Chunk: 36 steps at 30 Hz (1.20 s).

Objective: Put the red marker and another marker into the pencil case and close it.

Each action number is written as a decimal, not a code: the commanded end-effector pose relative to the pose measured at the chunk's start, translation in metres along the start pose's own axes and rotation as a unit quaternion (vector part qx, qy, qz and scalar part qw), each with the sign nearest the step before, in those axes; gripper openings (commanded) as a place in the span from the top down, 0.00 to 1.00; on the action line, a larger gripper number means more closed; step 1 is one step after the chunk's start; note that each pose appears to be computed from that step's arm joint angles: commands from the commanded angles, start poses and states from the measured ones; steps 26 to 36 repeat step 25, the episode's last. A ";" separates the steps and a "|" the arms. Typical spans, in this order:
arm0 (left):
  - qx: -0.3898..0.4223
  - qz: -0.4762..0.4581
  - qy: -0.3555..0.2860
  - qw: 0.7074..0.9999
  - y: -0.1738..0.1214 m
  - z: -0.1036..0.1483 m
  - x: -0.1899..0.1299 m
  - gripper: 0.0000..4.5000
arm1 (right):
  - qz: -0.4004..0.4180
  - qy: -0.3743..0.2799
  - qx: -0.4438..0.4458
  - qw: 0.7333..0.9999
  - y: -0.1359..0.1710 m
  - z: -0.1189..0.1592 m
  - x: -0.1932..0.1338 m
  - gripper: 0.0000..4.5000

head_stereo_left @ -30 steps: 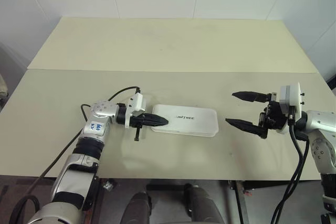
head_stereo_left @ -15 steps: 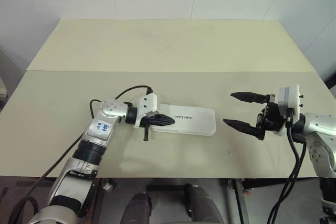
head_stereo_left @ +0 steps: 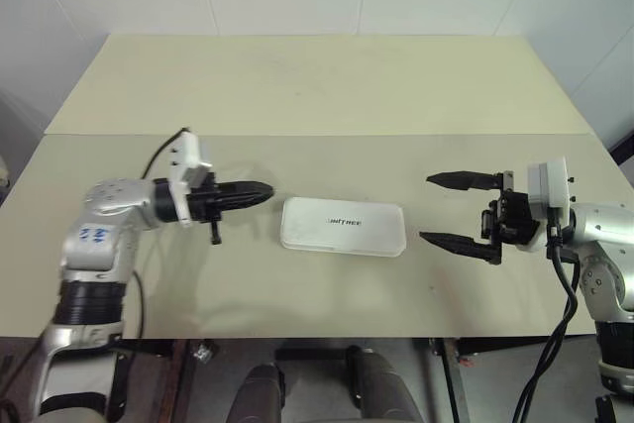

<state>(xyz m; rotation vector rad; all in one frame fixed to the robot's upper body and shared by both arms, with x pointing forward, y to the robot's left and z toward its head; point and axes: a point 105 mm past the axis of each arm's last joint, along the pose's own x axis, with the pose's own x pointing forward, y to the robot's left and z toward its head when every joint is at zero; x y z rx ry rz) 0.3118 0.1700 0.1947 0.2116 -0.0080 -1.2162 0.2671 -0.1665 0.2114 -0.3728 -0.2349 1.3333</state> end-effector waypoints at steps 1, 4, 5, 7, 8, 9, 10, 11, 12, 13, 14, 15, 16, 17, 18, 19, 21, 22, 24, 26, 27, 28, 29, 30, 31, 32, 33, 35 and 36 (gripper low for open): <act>0.045 0.015 -0.016 0.999 -0.003 0.019 -0.019 0.64 | 0.028 0.005 -0.004 1.000 0.004 0.001 -0.001 0.00; 0.053 0.033 -0.022 0.998 -0.004 0.023 -0.028 0.41 | 0.018 0.010 0.000 1.000 -0.004 -0.004 -0.008 0.00; 0.053 0.035 -0.022 0.998 -0.006 0.023 -0.028 0.34 | 0.013 0.012 0.000 1.000 -0.008 -0.005 -0.011 0.00; 0.054 0.040 -0.022 0.998 -0.009 0.023 -0.030 0.18 | 0.005 0.019 0.004 1.000 -0.016 -0.009 -0.017 0.00; 0.051 0.038 -0.020 0.998 -0.012 0.022 -0.030 0.10 | 0.005 0.024 0.004 1.000 -0.018 -0.011 -0.020 0.00; 0.050 0.037 -0.018 0.998 -0.014 0.021 -0.029 0.03 | 0.006 0.026 0.005 1.000 -0.019 -0.013 -0.022 0.00; 0.048 0.035 -0.017 0.998 -0.017 0.021 -0.027 0.01 | 0.007 0.031 0.007 0.999 -0.021 -0.015 -0.025 0.00; 0.043 0.032 -0.015 0.998 -0.021 0.020 -0.026 0.01 | 0.008 0.038 0.005 0.999 -0.022 -0.017 -0.029 0.00; 0.043 0.034 -0.012 0.998 -0.023 0.017 -0.029 0.01 | 0.007 0.046 0.005 0.999 -0.022 -0.019 -0.029 0.00; 0.038 0.031 -0.010 0.999 -0.026 0.015 -0.032 0.01 | 0.005 0.054 0.003 0.999 -0.023 -0.021 -0.030 0.00; 0.036 0.028 -0.009 0.999 -0.028 0.016 -0.030 0.01 | 0.002 0.059 0.003 0.998 -0.025 -0.022 -0.034 0.00; 0.040 0.028 -0.004 0.999 -0.028 0.015 -0.027 0.01 | 0.000 0.067 -0.001 0.998 -0.027 -0.024 -0.039 0.00; 0.045 0.029 0.003 0.999 -0.028 0.014 -0.027 0.01 | -0.003 0.077 -0.002 0.997 -0.027 -0.026 -0.044 0.00; 0.053 0.039 0.012 0.998 -0.025 0.012 -0.031 0.01 | -0.002 0.089 -0.003 0.996 -0.025 -0.029 -0.048 0.00; 0.058 0.045 0.019 0.997 -0.022 0.010 -0.033 0.01 | -0.002 0.097 -0.003 0.995 -0.024 -0.032 -0.051 0.00; 0.056 0.049 0.025 0.997 -0.022 0.008 -0.036 0.01 | -0.001 0.104 -0.002 0.995 -0.023 -0.035 -0.053 0.00; 0.053 0.057 0.032 0.996 -0.021 0.005 -0.043 0.01 | 0.008 0.116 0.003 0.993 -0.018 -0.039 -0.056 0.00; 0.056 0.062 0.037 0.996 -0.021 0.004 -0.046 0.01 | 0.007 0.116 0.005 0.993 -0.017 -0.038 -0.056 0.00; 0.059 0.076 0.032 0.995 -0.020 0.008 -0.052 0.01 | 0.005 0.114 0.001 0.993 -0.018 -0.034 -0.059 0.00; 0.059 0.081 0.030 0.995 -0.019 0.009 -0.054 0.01 | 0.001 0.114 -0.002 0.994 -0.020 -0.032 -0.059 0.00; 0.059 0.081 0.030 0.995 -0.019 0.009 -0.054 0.01 | 0.001 0.114 -0.002 0.994 -0.020 -0.032 -0.059 0.00; 0.059 0.081 0.030 0.995 -0.019 0.009 -0.054 0.01 | 0.001 0.114 -0.002 0.994 -0.020 -0.032 -0.059 0.00; 0.059 0.081 0.030 0.995 -0.019 0.009 -0.054 0.01 | 0.001 0.114 -0.002 0.994 -0.020 -0.032 -0.059 0.00; 0.059 0.081 0.030 0.995 -0.019 0.009 -0.054 0.01 | 0.001 0.114 -0.002 0.994 -0.020 -0.032 -0.059 0.00; 0.059 0.081 0.030 0.995 -0.019 0.009 -0.054 0.01 | 0.001 0.114 -0.002 0.994 -0.020 -0.032 -0.059 0.00; 0.059 0.081 0.030 0.995 -0.019 0.009 -0.054 0.01 | 0.001 0.114 -0.002 0.994 -0.020 -0.032 -0.059 0.00; 0.059 0.081 0.030 0.995 -0.019 0.009 -0.054 0.01 | 0.001 0.114 -0.002 0.994 -0.020 -0.032 -0.059 0.00; 0.059 0.081 0.030 0.995 -0.019 0.009 -0.054 0.01 | 0.001 0.114 -0.002 0.994 -0.020 -0.032 -0.059 0.00; 0.059 0.081 0.030 0.995 -0.019 0.009 -0.054 0.01 | 0.001 0.114 -0.002 0.994 -0.020 -0.032 -0.059 0.00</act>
